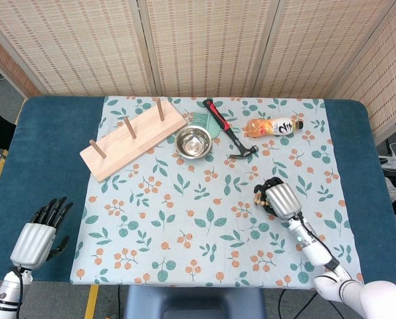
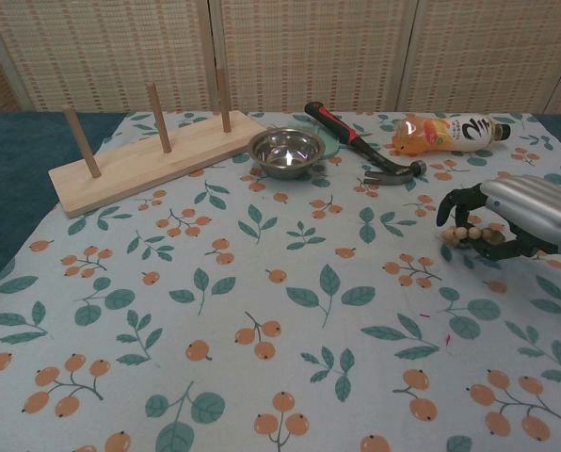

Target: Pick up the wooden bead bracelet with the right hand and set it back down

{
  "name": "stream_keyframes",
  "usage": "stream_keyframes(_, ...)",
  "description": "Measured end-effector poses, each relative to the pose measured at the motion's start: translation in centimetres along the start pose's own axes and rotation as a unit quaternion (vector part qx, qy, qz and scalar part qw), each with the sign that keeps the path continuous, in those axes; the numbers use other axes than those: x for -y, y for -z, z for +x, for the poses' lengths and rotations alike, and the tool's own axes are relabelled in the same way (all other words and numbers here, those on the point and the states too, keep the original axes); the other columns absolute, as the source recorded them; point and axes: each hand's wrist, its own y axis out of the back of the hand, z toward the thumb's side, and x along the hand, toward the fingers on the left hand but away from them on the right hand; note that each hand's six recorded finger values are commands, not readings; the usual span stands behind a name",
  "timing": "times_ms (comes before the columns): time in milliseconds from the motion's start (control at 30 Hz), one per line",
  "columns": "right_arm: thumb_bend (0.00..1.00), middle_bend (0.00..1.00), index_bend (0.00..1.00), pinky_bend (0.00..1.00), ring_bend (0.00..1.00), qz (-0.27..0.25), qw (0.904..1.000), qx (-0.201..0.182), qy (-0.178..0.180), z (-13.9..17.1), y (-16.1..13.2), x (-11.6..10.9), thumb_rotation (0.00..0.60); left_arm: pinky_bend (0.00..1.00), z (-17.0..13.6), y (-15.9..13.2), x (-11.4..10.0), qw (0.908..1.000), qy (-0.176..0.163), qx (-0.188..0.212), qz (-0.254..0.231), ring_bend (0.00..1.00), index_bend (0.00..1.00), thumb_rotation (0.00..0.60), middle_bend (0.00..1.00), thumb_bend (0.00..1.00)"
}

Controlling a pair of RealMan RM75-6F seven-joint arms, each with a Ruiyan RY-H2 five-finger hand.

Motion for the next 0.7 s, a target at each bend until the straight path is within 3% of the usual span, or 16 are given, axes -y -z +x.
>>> stream_keyframes(67,0.34,0.26,0.02,0.12,0.1,0.002,0.9998,-0.004,-0.019,0.7,0.0,0.3,0.6,0.2,0.0,-0.1,0.1,1.0,0.001,0.001,0.0,0.0,0.07,0.6,0.0,0.38)
stream_keyframes(200,0.16,0.06,0.0,0.01,0.0,0.025,0.9977,-0.006,-0.063,1.7,0.1,1.1,0.532,0.2,0.1,-0.3,0.0,1.0,-0.003,0.005,-0.001,0.0,0.05,0.6,0.0,0.38)
stream_keyframes(267,0.12,0.0,0.0,0.0,0.0,0.037,0.9954,-0.006,-0.088,2.2,0.2,1.4,0.522,0.2,0.1,-0.2,0.0,1.0,-0.003,0.004,-0.001,0.0,0.05,0.6,0.0,0.38)
stream_keyframes(400,0.1,0.0,0.0,0.0,0.0,0.056,0.9917,-0.01,-0.115,3.2,0.2,1.0,0.519,0.2,0.1,-0.1,0.0,1.0,-0.003,0.002,-0.001,0.0,0.05,0.599,0.0,0.38)
stream_keyframes(500,0.09,0.0,0.0,0.0,0.0,0.059,0.9921,-0.011,-0.11,3.9,0.0,-0.2,0.519,0.2,0.1,-0.1,-0.1,1.0,-0.004,0.002,-0.002,0.0,0.05,0.6,0.0,0.38)
stream_keyframes(700,0.1,0.0,0.0,0.0,0.0,0.05,0.9979,-0.005,-0.042,5.7,0.1,-4.4,0.514,0.2,0.0,-0.1,-0.3,1.0,-0.009,0.002,-0.004,0.0,0.03,0.6,0.0,0.38)
